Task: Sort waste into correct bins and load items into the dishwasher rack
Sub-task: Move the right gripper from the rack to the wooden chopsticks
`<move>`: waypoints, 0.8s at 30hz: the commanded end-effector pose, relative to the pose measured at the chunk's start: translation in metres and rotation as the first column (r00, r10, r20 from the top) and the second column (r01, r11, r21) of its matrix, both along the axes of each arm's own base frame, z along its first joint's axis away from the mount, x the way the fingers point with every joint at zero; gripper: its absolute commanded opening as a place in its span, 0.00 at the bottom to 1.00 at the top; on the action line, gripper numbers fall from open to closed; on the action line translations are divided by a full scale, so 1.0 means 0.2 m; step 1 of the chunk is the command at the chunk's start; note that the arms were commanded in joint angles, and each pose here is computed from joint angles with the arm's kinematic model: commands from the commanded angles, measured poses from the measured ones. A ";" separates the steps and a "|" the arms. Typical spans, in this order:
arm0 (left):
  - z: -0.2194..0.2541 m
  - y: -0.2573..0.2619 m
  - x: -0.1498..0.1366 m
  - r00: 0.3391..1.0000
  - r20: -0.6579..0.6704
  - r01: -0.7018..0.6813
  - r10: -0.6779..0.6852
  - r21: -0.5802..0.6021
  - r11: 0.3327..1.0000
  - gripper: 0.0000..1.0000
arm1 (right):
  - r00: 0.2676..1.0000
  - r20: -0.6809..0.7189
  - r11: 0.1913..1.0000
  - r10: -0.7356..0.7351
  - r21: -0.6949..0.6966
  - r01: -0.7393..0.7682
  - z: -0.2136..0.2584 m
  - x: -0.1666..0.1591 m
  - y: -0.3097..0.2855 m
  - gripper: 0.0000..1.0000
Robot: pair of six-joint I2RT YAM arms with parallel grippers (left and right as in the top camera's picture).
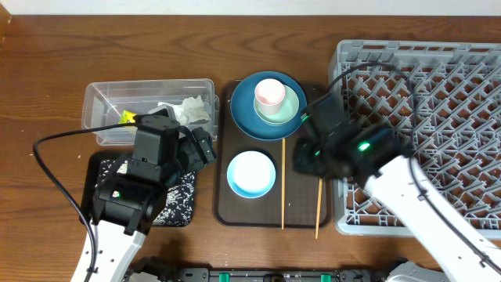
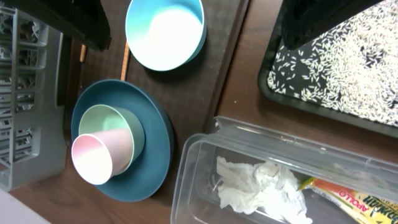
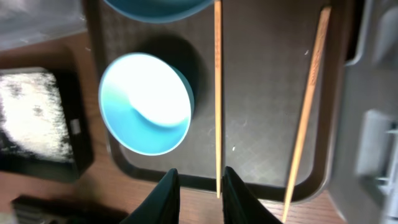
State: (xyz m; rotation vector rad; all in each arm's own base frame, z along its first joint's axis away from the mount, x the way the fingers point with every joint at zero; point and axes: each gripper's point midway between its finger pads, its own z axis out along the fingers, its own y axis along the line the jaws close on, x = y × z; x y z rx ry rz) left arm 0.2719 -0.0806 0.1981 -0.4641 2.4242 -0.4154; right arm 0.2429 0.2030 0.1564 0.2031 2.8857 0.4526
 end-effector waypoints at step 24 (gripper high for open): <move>0.03 0.01 0.01 1.000 0.016 -0.008 0.008 0.004 1.000 0.91 | 0.996 -0.047 0.974 -0.078 -0.218 0.066 -0.75 -0.12 0.05 0.18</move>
